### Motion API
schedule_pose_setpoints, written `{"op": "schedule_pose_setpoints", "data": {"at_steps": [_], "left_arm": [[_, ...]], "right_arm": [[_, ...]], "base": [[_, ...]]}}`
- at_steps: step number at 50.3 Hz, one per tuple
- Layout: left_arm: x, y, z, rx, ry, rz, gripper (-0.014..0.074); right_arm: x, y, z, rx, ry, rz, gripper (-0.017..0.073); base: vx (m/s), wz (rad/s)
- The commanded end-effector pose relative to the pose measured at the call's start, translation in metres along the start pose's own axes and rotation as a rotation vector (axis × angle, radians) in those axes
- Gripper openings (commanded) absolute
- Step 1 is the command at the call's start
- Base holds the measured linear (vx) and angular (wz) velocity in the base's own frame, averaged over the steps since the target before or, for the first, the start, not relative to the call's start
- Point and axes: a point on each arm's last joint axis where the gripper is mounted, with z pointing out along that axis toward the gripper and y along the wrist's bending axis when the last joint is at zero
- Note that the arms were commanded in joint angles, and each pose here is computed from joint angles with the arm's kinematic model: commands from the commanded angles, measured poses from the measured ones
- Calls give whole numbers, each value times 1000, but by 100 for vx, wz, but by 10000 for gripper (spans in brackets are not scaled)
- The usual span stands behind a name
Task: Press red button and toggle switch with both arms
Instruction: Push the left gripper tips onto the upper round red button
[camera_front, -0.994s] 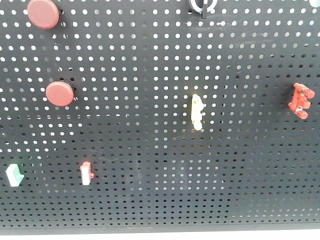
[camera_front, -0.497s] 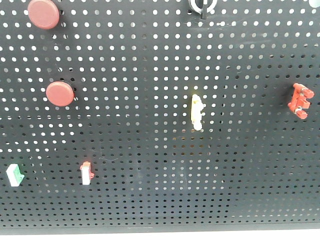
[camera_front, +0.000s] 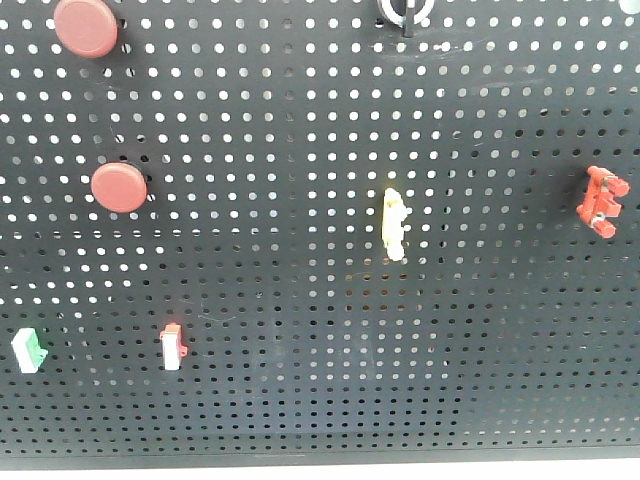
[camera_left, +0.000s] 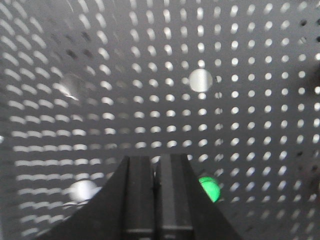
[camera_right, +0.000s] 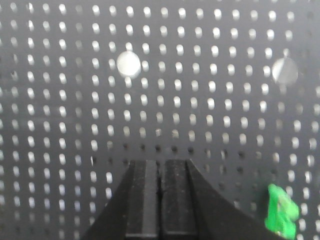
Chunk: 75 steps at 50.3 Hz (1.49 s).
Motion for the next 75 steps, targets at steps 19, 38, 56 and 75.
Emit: {"op": "schedule_pose_setpoints", "data": {"at_steps": [19, 38, 56, 75], "left_arm": [[-9, -54, 34, 309, -148, -133, 1], [-39, -90, 79, 410, -116, -97, 1], [-18, -107, 113, 412, -78, -91, 1], [-44, -86, 72, 407, -95, -8, 1]], "right_arm": [[-21, -1, -2, -2, -136, -21, -3], [-20, -1, -2, -2, -131, -20, -3], [-20, -1, -2, -2, -130, -20, -3], [-20, -1, -2, -2, -131, -16, -3]], "base": [[0, 0], [0, 0], [0, 0], [0, 0]]}}
